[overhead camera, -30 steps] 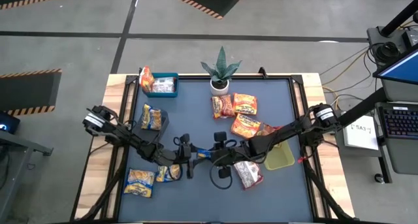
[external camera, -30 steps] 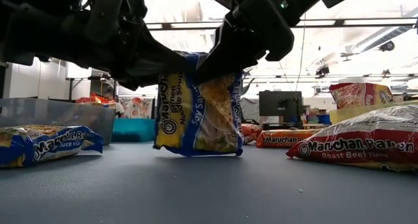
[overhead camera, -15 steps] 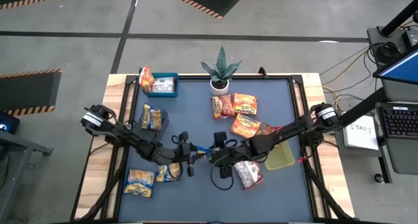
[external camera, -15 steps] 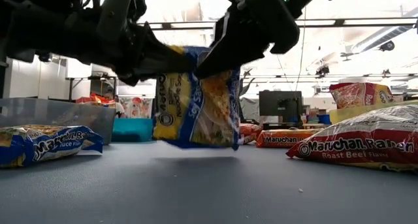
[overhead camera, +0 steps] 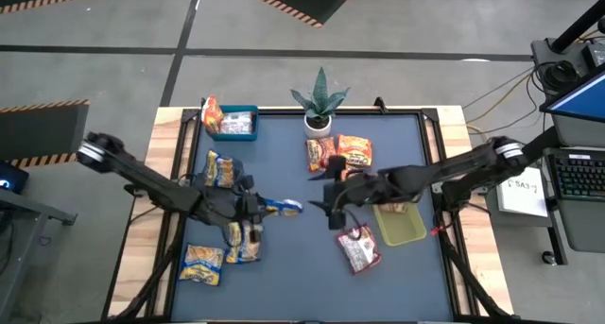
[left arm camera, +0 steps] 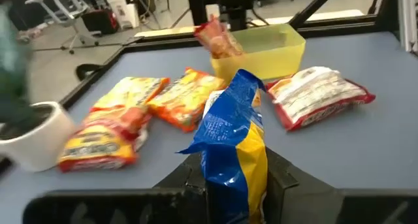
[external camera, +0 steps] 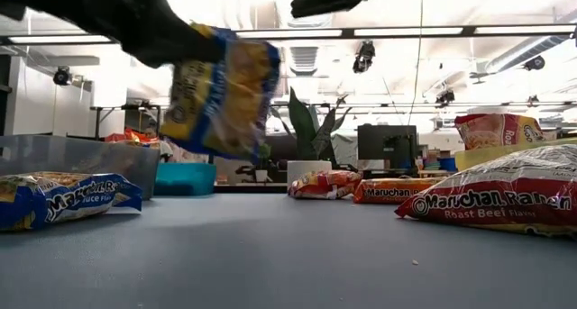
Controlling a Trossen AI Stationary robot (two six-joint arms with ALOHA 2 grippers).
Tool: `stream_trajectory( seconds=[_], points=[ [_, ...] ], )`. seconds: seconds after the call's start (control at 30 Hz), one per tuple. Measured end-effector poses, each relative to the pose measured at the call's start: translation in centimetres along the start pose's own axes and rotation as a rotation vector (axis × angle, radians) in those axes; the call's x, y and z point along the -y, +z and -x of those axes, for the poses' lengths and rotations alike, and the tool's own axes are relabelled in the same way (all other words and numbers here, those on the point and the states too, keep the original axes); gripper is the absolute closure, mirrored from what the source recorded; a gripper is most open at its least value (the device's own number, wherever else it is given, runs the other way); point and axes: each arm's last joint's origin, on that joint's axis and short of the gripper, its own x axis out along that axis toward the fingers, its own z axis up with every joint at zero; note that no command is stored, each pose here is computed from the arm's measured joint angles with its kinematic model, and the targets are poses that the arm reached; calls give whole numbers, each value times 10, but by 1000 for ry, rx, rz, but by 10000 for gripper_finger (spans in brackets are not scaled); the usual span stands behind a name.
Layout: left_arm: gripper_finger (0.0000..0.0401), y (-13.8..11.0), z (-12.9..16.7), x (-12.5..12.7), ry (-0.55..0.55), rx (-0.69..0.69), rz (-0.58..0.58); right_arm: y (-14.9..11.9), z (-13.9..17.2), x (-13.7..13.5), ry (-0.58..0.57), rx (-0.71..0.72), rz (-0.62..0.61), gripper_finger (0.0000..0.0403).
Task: Sort Maruchan noodles
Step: Put the blue noodle pack into the black bin
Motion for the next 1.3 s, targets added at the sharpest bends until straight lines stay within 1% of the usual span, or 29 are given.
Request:
stream_trajectory(
  seconds=[0.07, 0.17, 0.3, 0.4, 0.47, 0.53, 0.67, 0.8, 1.0, 1.07, 1.13, 1.2, 1.3],
  points=[
    [354, 7, 15, -10, 12, -7, -5, 1, 9, 9, -16, 20, -31, 133],
    [354, 18, 38, -27, 53, -41, -12, -5, 17, 17, -32, 32, -63, 133],
    [355, 33, 70, -51, 145, -110, 5, -20, 18, 18, -49, 72, -82, 133],
    [355, 49, 94, -68, 167, -140, 53, -30, 16, 17, -63, 109, -84, 133],
    [355, 58, 111, -78, 179, -181, 64, -36, 13, 18, -78, 135, -90, 133],
    [355, 62, 126, -90, 204, -241, 75, -41, 11, 19, -87, 143, -93, 133],
    [355, 58, 150, -108, 314, -337, 155, -46, 9, 23, -107, 147, -103, 133],
    [355, 46, 158, -115, 349, -342, 243, -52, 7, 27, -120, 131, -106, 133],
    [356, 14, 149, -112, 362, -363, 230, -53, 5, 33, -139, 122, -90, 133],
    [356, 5, 147, -110, 348, -382, 256, -49, 6, 36, -146, 133, -80, 133],
    [356, -2, 143, -108, 345, -379, 288, -44, 7, 39, -153, 149, -63, 133],
    [356, -7, 140, -106, 346, -379, 310, -40, 8, 40, -133, 167, -48, 133],
    [356, -6, 137, -104, 359, -370, 339, -36, 8, 42, -93, 196, -31, 133]
  ],
)
